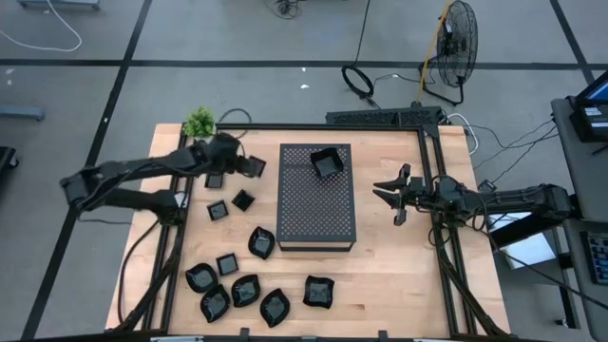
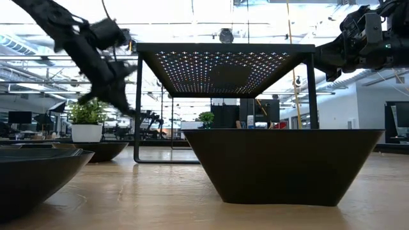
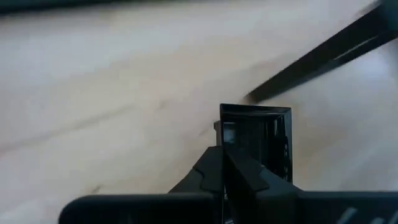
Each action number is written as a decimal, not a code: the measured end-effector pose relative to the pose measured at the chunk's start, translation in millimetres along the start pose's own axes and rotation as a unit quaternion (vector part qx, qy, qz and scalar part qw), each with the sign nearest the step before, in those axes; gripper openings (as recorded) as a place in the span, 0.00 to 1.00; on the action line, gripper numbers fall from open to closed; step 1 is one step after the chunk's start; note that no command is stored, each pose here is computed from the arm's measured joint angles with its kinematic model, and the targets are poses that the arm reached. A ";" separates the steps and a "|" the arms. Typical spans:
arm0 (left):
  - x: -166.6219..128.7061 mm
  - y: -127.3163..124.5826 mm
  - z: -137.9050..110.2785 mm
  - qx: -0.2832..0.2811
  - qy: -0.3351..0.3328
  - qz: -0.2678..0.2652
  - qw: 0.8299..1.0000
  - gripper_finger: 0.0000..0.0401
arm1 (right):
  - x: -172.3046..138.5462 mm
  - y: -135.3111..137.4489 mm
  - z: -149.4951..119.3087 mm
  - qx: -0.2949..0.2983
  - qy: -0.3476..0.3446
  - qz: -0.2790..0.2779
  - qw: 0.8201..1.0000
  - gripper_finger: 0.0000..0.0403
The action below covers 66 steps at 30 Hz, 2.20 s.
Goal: Pick & Place Mini shaped plates
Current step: Put the black square plate on the shelf, then stack the black square plate on top of the black square plate on the shelf
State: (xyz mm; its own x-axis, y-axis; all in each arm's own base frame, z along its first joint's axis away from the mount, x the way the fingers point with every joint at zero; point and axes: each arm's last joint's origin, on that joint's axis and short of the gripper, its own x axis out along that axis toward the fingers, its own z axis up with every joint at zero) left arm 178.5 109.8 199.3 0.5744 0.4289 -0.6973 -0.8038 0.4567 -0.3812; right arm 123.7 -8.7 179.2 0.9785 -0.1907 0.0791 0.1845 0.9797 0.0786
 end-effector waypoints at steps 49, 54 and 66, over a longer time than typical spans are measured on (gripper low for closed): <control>12.0 -110.9 29.2 0.092 -0.055 -0.137 0.985 0.14 | 0.0 0.0 1.5 0.015 -0.008 0.000 1.000 0.19; 11.9 -110.4 29.8 0.096 -0.065 -0.128 0.985 0.33 | 0.0 0.0 1.6 0.023 -0.008 0.000 1.000 0.19; -73.4 -64.9 17.8 0.102 -0.023 -0.001 0.995 0.55 | -0.1 0.1 2.6 0.025 -0.013 0.000 1.000 0.19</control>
State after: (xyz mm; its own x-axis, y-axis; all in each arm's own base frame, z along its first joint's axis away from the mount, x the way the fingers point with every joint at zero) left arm 191.3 62.6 286.0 0.5867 0.4599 -0.6666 -0.7566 0.6048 -0.2486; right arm 123.4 -8.7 181.8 0.9756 -0.1922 0.1058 0.1783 0.9757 0.1276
